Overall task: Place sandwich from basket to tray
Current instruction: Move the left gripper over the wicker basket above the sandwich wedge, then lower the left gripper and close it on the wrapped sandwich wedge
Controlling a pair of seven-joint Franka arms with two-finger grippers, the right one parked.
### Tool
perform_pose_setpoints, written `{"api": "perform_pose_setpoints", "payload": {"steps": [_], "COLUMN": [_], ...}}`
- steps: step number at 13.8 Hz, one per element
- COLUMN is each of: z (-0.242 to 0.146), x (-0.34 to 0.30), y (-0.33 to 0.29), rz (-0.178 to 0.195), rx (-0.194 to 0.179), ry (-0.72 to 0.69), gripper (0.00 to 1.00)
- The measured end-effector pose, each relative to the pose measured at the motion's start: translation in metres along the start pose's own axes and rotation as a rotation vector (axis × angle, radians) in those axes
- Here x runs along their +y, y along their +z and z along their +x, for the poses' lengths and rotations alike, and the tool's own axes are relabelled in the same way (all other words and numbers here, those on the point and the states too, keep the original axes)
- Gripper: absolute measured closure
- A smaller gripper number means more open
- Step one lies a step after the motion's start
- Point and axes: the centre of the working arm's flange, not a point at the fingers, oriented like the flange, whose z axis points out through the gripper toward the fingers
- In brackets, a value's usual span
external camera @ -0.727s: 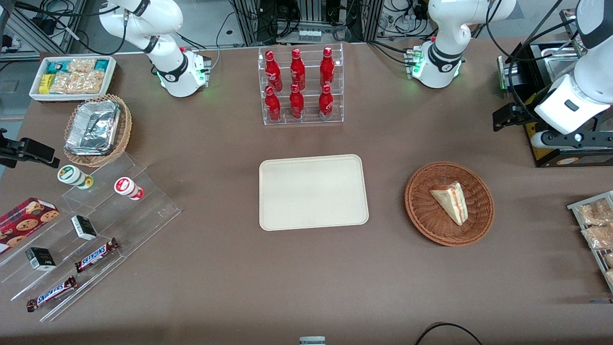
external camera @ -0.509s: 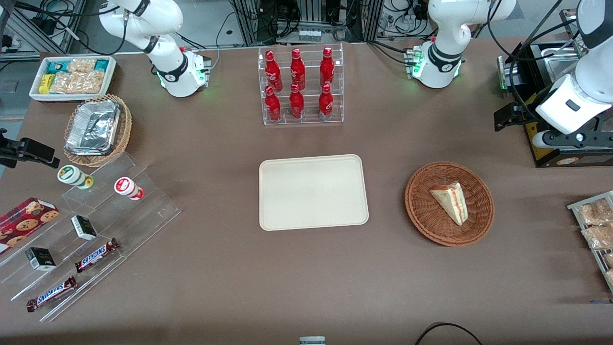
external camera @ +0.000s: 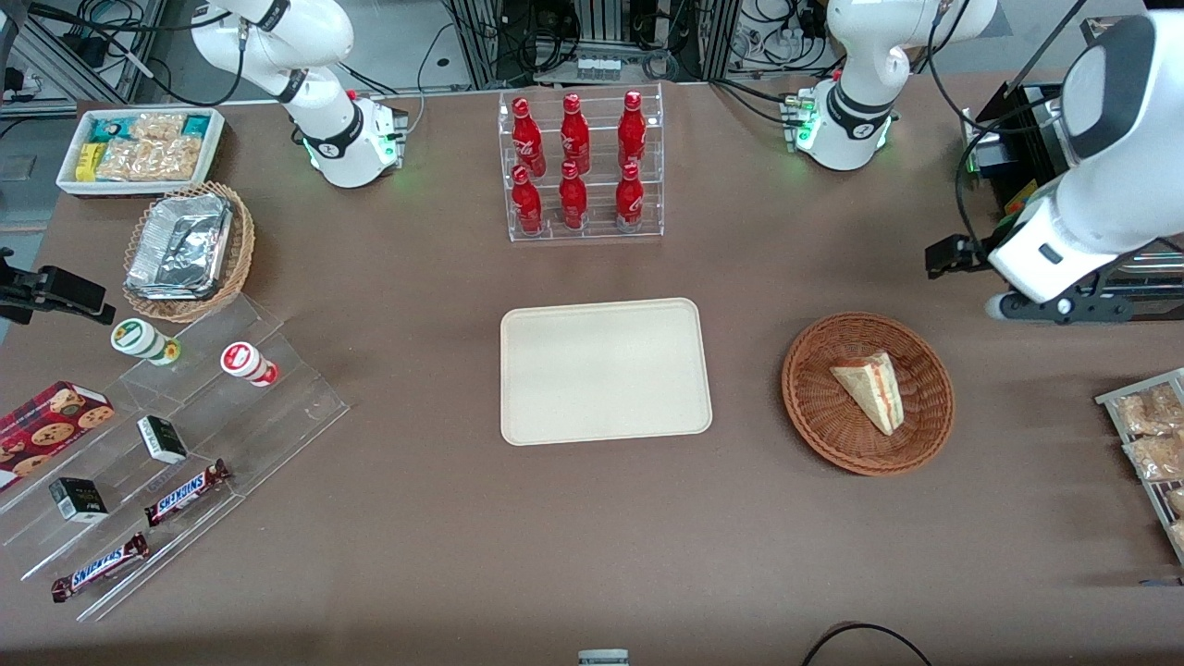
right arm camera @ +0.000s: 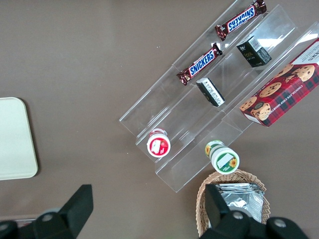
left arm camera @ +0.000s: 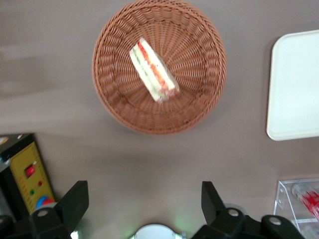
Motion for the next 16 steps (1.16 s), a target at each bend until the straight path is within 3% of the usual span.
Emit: {"api": "perform_pose_setpoints", "payload": {"steps": [11,16], "z": [0.025,0.029], "x": [0.009,0.007], "y": [0.126,0.163], "rz": [-0.004,-0.026], "rx": [0.107,0.179], "ry": [0.016,-0.169], "gripper": [0.0,0.0]}}
